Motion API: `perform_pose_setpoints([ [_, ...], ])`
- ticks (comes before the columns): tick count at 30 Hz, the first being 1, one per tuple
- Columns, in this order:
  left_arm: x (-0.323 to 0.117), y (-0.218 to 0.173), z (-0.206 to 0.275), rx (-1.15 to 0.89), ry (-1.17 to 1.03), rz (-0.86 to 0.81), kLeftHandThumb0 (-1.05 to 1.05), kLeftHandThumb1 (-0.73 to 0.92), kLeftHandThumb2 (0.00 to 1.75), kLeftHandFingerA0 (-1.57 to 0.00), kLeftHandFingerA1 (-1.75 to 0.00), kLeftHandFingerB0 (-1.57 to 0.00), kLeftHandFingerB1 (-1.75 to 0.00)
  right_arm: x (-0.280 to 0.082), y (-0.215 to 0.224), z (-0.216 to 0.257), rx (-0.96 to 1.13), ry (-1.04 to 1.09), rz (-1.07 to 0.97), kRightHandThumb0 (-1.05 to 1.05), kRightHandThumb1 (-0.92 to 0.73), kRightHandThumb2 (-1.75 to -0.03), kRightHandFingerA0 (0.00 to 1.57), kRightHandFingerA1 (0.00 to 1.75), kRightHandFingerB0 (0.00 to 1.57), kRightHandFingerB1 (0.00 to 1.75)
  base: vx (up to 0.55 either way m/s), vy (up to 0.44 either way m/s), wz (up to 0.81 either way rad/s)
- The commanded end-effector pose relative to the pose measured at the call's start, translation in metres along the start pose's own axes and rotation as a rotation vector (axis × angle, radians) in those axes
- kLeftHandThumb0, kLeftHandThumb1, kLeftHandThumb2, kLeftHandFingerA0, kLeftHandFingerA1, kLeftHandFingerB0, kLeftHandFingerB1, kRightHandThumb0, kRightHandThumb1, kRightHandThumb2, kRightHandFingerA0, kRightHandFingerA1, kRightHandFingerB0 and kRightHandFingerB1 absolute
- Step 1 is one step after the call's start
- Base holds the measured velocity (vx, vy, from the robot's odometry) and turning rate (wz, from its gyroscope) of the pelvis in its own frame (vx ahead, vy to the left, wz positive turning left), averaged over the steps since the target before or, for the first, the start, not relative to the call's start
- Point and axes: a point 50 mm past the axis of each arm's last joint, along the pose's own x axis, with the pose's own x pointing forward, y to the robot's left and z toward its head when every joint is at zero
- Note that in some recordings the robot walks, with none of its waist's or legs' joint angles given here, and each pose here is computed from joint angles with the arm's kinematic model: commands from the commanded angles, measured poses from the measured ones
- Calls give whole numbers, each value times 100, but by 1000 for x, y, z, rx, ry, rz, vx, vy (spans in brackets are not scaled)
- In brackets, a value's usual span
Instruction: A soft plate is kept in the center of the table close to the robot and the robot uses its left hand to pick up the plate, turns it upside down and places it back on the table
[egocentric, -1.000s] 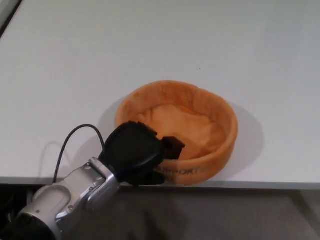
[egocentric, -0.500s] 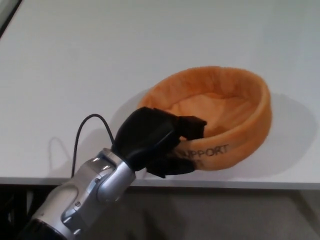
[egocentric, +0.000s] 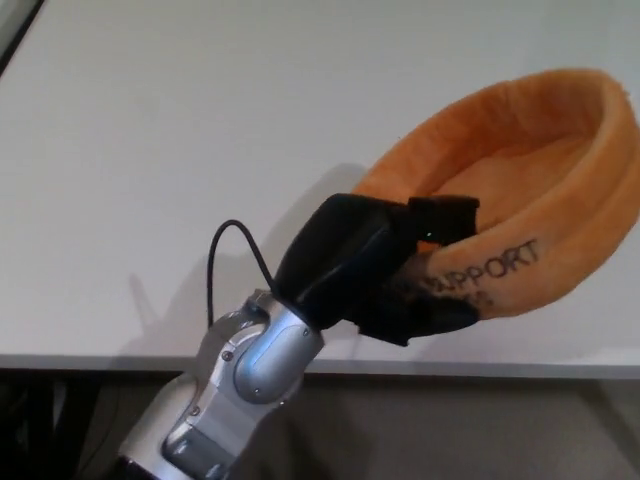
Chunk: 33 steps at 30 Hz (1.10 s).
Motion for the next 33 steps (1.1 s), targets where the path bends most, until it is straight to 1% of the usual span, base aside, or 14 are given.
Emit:
perform_pose_setpoints([
  [1, -2, 62, -3, -1671, -108, 534, -35, 62, 64, -95, -175, -72, -175, -5, -8, 1, -66, 79, 13, -81, -73, -88, 20, 46, 0, 8, 0, 0, 0],
  [6, -21, 59, -22, -1812, -96, 758, -33, 65, 62, -96, -175, -71, -175, -6, -7, 1, -65, 81, 10, -80, -91, -68, 26, 40, 0, 10, 0, 0, 0],
  [7, -25, 59, -27, -1842, -80, 848, -31, 62, 63, -95, -175, -72, -175, -6, -8, 1, -63, 80, 13, -92, -81, -110, 20, 51, 0, 3, 0, 0, 0],
  [10, -38, 64, -42, -1909, -104, 1001, -34, 64, 64, -94, -175, -69, -175, -5, -8, 2, -61, 85, 12, -89, -78, -109, 23, 52, 0, 7, 0, 0, 0],
  [11, -40, 66, -45, -1922, -116, 1034, -33, 64, 64, -94, -175, -69, -175, -6, -8, 2, -62, 84, 12, -80, -91, -67, 24, 39, 0, 7, 0, 0, 0],
  [13, -44, 72, -51, -1916, -127, 1160, -34, 66, 63, -94, -175, -67, -175, -5, -8, 1, -59, 82, 10, -81, -91, -67, 24, 39, 0, 7, 0, 0, 0],
  [14, -47, 75, -55, -1914, -129, 1225, -34, 66, 62, -97, -175, -66, -175, -5, -7, 0, -55, 83, 8, -91, -80, -109, 23, 52, 0, 4, 0, 0, 0],
  [18, -54, 66, -65, -1919, -104, 1261, -41, 74, 64, -100, -175, -70, -175, -7, -7, -1, -47, 90, 5, -87, -76, -109, 24, 53, 0, 8, 0, 0, 0],
  [19, -56, 64, -67, -1917, -79, 1284, -40, 74, 62, -100, -175, -71, -175, -7, -6, -1, -45, 86, 10, -80, -91, -67, 25, 40, 0, 5, 0, 0, 0],
  [21, -61, 61, -74, -1922, -41, 1348, -53, 50, 88, -122, -149, -99, -137, -7, -7, -1, -57, 92, 12, -81, -91, -68, 25, 40, 0, 5, 0, 0, 0],
  [22, -63, 61, -75, -1925, -41, 1362, -41, 69, 62, -97, -175, -67, -175, -6, -6, -1, -57, 92, 10, -81, -91, -67, 25, 40, 0, 5, 0, 0, 0],
  [29, -69, 69, -85, -1930, -49, 1442, -57, 68, 67, -104, -175, -77, -175, -9, -5, -4, -35, 95, 4, -76, -92, -73, 21, 40, 0, 0, 0, 0, 0],
  [30, -70, 70, -87, -1940, -52, 1463, -65, 53, 93, -130, -154, -106, -142, -9, -5, -5, -29, 96, 6, -89, -84, -112, 14, 49, 0, 4, 0, 0, 0],
  [33, -70, 72, -90, -1930, -23, 1487, -60, 68, 66, -102, -175, -75, -175, -8, -4, -3, -26, 98, 2, -78, -75, -95, 16, 47, 0, 0, 0, 0, 0],
])
